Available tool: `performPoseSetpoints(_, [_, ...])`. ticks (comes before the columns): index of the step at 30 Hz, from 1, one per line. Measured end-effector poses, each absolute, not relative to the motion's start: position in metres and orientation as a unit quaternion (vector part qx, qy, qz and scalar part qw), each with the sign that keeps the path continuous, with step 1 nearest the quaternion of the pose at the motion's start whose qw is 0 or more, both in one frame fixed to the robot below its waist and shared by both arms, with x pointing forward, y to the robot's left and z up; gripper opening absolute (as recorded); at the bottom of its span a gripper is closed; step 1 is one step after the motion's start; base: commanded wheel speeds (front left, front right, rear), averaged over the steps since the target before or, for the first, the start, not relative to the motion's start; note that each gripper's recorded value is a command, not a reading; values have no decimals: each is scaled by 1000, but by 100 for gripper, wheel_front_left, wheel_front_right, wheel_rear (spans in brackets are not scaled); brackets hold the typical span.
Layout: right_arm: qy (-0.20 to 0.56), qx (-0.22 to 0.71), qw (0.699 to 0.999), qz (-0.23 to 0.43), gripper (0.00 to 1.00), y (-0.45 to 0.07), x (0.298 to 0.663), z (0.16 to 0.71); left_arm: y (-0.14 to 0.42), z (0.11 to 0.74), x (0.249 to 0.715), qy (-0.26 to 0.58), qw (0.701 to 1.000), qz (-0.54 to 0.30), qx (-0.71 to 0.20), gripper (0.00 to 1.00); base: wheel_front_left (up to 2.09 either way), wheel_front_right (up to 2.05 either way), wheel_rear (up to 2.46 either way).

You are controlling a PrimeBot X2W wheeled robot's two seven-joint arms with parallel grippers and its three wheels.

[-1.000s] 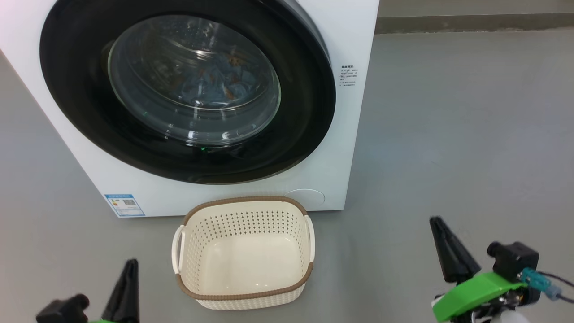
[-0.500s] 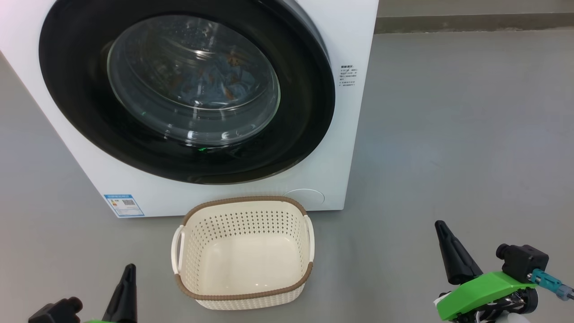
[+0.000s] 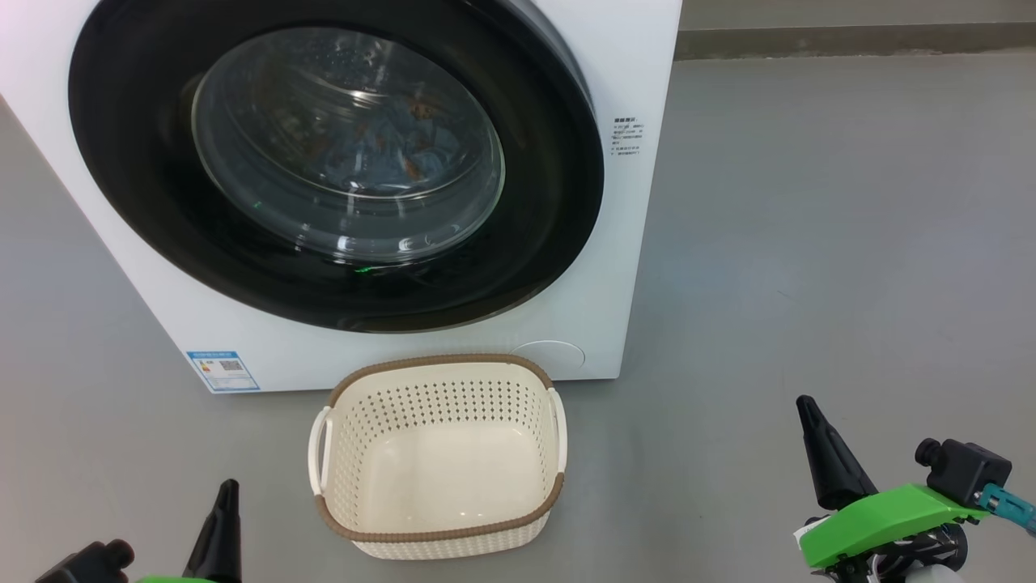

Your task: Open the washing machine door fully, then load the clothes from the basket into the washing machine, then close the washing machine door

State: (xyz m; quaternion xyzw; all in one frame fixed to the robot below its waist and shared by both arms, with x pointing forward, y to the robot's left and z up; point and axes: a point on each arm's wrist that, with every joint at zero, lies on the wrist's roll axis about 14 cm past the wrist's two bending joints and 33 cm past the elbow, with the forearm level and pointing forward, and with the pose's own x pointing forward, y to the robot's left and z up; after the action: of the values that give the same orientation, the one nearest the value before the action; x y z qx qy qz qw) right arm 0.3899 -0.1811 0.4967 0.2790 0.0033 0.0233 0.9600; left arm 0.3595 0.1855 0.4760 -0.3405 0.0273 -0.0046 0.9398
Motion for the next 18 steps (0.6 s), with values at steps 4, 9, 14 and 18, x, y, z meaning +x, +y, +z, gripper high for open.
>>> performPoseSetpoints(4, [5, 296, 955, 18, 0, -183, 390, 497, 185, 475, 360, 30, 934, -1, -356, 0, 0, 0, 0])
performPoseSetpoints(9, [8, 320, 947, 12, 0, -186, 390, 496, 186, 474, 361, 34, 925, 3, -378, 0, 0, 0, 0])
performPoseSetpoints(14, [8, 346, 938, 6, 0, -188, 390, 495, 187, 473, 361, 36, 916, 8, -399, 0, 0, 0, 0])
performPoseSetpoints(18, [11, 360, 933, 4, 0, -188, 390, 495, 188, 473, 361, 38, 911, 11, -411, 0, 0, 0, 0])
